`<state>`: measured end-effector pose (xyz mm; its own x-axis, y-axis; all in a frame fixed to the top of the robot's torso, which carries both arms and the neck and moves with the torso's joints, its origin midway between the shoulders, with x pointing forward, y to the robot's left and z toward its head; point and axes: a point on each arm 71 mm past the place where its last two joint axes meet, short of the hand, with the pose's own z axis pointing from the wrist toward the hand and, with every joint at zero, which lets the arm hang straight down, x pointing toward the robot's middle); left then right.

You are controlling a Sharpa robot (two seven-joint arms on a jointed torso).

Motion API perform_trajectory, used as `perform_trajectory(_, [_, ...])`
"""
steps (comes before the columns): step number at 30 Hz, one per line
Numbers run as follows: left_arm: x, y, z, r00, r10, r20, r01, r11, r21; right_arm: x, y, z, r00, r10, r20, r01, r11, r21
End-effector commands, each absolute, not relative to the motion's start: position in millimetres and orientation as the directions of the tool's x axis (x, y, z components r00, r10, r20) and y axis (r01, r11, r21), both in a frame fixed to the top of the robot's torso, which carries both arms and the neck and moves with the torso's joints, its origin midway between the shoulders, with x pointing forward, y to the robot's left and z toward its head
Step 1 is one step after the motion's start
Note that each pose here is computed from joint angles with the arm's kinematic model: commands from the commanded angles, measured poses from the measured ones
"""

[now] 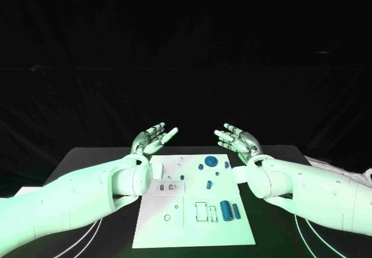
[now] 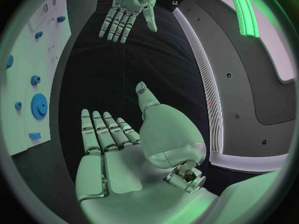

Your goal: Assemble the parts on the task board

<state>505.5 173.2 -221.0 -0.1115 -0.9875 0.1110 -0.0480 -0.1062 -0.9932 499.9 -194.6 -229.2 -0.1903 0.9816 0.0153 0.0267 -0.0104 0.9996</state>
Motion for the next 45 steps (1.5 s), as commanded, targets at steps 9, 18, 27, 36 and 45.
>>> perform_trajectory(9, [506.5,167.8,-220.4,-0.171,-0.968,0.183,-0.078,-0.172,-0.982,509,-180,-229,-0.481,0.875,0.046,0.069,-0.014,0.998])
perform_trajectory(18, [497.5,181.9,-214.6,-0.223,-0.958,0.181,-0.056,-0.173,-0.983,526,-203,-200,-0.337,0.733,-0.59,-0.332,0.494,0.803])
perform_trajectory(27, [485.3,180.2,-200.0,-0.262,-0.945,0.196,-0.05,-0.189,-0.981,532,-205,-187,-0.302,0.613,-0.73,-0.364,0.634,0.682])
perform_trajectory(36, [470.3,176.8,-184.5,-0.303,-0.927,0.22,-0.05,-0.215,-0.975,537,-203,-170,-0.24,0.434,-0.868,-0.43,0.754,0.496])
perform_trajectory(45, [456.5,171.1,-172.4,-0.341,-0.908,0.242,-0.057,-0.237,-0.97,535,-189,-160,-0.163,0.187,-0.969,-0.509,0.825,0.245])
